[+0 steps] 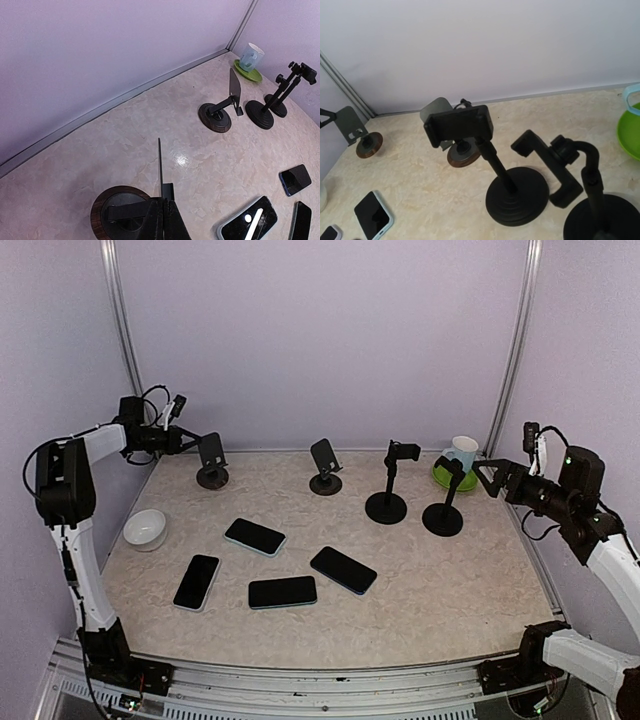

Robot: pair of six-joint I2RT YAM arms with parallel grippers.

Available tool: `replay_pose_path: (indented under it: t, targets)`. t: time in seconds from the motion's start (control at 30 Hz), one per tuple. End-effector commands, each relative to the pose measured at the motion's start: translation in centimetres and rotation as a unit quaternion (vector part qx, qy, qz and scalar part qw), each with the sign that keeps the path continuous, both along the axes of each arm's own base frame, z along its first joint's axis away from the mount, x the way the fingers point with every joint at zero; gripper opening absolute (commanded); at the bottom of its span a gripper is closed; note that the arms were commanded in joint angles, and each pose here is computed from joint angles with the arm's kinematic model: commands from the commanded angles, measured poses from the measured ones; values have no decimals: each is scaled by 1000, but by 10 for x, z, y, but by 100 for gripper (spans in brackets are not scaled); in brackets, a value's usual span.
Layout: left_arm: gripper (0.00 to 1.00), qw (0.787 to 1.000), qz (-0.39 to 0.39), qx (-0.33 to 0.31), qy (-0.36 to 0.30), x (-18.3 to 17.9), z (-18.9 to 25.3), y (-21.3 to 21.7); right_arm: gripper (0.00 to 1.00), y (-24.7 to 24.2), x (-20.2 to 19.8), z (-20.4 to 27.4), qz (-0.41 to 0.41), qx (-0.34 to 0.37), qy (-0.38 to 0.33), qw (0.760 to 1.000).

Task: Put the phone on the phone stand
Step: Place the phone stand at the center of the board.

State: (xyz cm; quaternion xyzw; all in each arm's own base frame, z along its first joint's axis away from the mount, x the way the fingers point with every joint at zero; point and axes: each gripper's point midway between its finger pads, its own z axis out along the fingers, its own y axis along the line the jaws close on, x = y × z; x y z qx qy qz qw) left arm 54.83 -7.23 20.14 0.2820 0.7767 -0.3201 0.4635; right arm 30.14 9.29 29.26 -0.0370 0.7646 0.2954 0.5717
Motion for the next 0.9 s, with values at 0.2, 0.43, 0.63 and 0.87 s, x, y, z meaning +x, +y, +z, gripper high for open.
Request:
replay_pose_path:
  t: [0.2,0.43,0.63,0.87]
  targets:
    - [0,999,33,6,3,12,-12,25,100,1,0,-2,-2,-8,-7,1000]
    - [0,998,53,-1,16,14,-23,37,100,0,0,-1,-3,-9,-9,1000]
    - [0,997,71,1,30,16,-34,45,100,1,1,2,-1,-8,-10,1000]
    - [4,996,84,2,34,21,-37,51,100,0,0,0,-3,-10,-9,1000]
